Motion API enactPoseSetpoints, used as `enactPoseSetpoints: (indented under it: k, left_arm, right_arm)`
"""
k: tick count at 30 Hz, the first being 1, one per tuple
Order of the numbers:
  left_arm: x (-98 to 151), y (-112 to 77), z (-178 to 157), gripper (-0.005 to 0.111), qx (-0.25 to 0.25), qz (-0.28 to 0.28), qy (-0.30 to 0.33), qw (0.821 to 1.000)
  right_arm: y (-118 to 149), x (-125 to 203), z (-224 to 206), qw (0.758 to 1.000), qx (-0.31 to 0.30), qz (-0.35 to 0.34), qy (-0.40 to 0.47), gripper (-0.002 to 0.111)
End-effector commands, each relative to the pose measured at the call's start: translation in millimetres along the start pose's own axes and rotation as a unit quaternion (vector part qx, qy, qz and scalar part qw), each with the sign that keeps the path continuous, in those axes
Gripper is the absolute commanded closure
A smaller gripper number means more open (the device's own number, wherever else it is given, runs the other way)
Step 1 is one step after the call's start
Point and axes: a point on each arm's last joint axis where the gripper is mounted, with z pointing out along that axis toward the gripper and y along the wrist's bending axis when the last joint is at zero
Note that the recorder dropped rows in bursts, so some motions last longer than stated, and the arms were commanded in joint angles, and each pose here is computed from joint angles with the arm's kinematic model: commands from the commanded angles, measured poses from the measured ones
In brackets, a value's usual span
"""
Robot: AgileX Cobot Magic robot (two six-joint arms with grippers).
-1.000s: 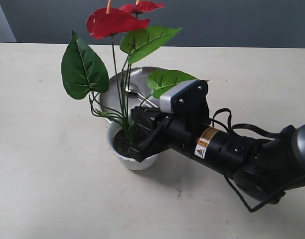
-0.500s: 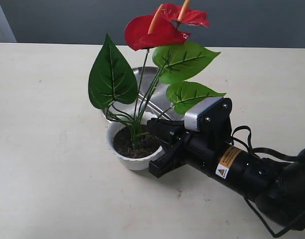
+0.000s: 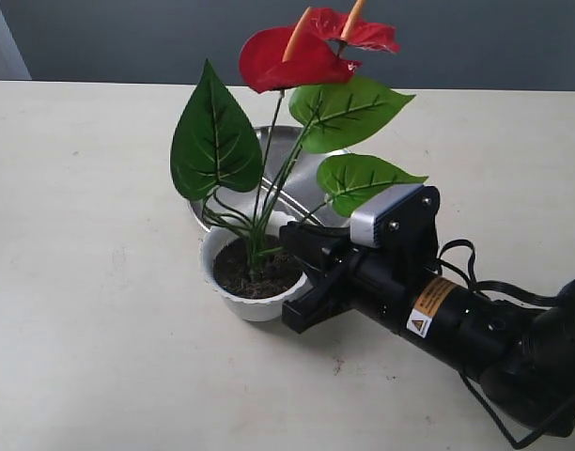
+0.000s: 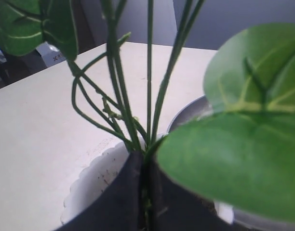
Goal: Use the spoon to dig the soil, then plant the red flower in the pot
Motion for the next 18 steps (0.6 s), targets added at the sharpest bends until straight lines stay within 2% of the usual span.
enactPoseSetpoints:
  k: [1, 18]
  left_arm:
    - [-2.1, -0.2, -0.5, 0.106, 0.003, 0.000, -0.009, 1.000]
    - [-2.1, -0.2, -0.5, 0.106, 0.003, 0.000, -0.009, 1.000]
  right_arm:
    - [-3.2, 14.8, -2.7, 0.998, 0.013, 0.002, 0.056, 0.108]
    - [1.3, 17.5, -3.0, 0.997, -0.013, -0.007, 0.070, 0.108]
